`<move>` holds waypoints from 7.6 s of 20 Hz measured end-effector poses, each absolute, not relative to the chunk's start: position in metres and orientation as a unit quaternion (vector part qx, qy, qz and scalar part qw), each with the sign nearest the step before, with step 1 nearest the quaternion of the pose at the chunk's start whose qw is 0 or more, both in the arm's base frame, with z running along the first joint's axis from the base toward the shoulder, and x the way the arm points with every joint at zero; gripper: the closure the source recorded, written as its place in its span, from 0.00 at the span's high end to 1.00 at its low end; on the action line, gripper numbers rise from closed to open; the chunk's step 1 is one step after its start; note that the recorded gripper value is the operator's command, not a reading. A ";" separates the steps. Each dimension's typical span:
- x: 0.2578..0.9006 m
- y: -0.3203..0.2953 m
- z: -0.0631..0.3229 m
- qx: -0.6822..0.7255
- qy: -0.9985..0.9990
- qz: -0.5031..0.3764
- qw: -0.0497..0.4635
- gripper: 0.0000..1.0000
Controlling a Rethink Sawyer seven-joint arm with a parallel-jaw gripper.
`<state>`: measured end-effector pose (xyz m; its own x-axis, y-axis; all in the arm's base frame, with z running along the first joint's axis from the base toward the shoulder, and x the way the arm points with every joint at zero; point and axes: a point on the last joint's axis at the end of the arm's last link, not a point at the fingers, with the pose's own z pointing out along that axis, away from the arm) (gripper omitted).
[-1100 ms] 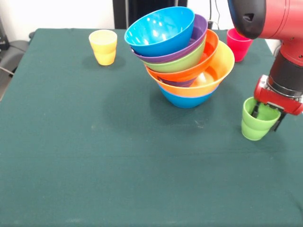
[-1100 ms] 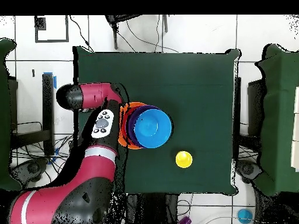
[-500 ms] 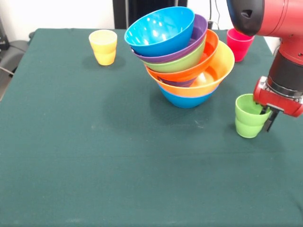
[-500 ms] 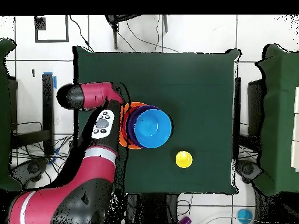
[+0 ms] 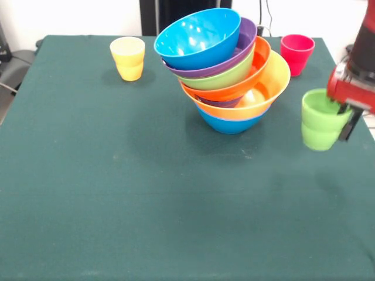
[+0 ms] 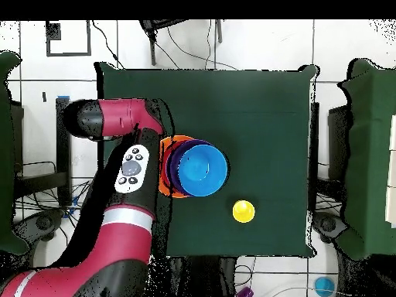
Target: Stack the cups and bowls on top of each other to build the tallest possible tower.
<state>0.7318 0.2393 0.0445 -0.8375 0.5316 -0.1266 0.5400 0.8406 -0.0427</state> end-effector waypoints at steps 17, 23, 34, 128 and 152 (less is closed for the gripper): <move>0.767 0.167 0.233 0.352 0.935 -0.006 0.040 0.00; 0.781 0.105 0.261 0.389 0.920 0.003 0.057 0.00; 0.793 0.001 0.284 0.441 0.895 0.018 0.065 0.00; 0.652 -0.002 0.196 0.364 0.931 -0.014 0.005 0.00; 0.637 0.003 0.149 0.359 0.933 0.013 0.020 0.00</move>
